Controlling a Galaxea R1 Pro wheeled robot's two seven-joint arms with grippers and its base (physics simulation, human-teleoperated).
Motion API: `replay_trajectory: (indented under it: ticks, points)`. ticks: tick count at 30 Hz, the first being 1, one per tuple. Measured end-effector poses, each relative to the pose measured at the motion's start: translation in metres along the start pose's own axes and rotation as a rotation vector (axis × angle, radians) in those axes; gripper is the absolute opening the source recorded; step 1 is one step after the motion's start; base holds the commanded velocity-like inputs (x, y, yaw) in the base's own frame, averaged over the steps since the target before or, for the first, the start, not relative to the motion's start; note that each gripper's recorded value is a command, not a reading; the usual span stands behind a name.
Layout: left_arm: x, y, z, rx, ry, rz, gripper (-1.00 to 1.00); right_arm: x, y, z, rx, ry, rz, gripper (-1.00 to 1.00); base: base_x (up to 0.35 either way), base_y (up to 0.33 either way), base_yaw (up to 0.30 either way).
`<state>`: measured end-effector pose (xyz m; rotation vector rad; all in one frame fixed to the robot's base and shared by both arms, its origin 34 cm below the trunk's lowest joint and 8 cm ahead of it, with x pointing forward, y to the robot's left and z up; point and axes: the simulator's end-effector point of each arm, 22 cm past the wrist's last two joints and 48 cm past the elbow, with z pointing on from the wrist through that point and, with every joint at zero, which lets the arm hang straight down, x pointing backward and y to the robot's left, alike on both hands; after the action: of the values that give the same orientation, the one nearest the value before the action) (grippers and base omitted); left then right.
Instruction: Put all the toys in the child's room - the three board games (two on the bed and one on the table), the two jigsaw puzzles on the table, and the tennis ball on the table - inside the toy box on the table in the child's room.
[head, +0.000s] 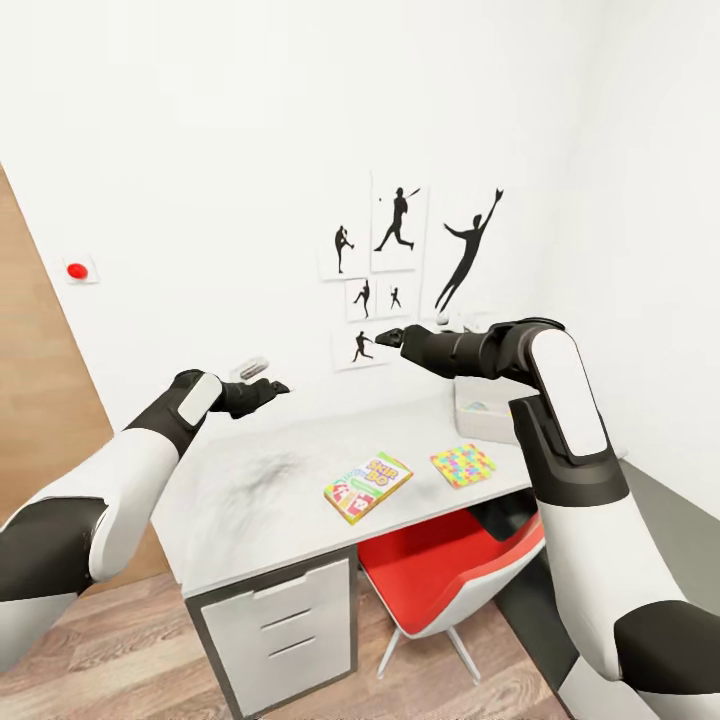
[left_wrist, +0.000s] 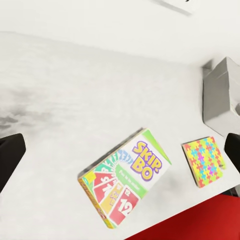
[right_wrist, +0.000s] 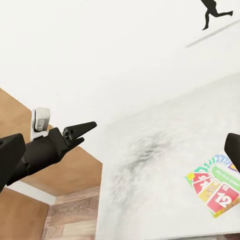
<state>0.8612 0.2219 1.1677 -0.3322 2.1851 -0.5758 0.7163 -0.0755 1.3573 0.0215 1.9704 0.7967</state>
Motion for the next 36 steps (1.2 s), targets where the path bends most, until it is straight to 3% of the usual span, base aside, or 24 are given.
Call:
replay_trajectory:
  ticks: [29, 34, 36]
  points:
    - [0.011, 0.012, 0.014, -0.013, 0.023, -0.009, 1.0, 0.009, -0.012, 0.012, 0.021, 0.024, 0.004, 1.0, -0.001, 0.0, 0.002]
    - [0.009, 0.022, 0.011, -0.027, 0.023, -0.013, 1.0, 0.011, -0.029, 0.012, 0.099, 0.029, -0.004, 1.0, 0.0, 0.0, 0.0]
    - [0.008, 0.031, 0.009, -0.038, 0.031, -0.015, 1.0, 0.012, -0.043, 0.01, 0.169, 0.031, -0.003, 1.0, 0.0, 0.0, 0.0]
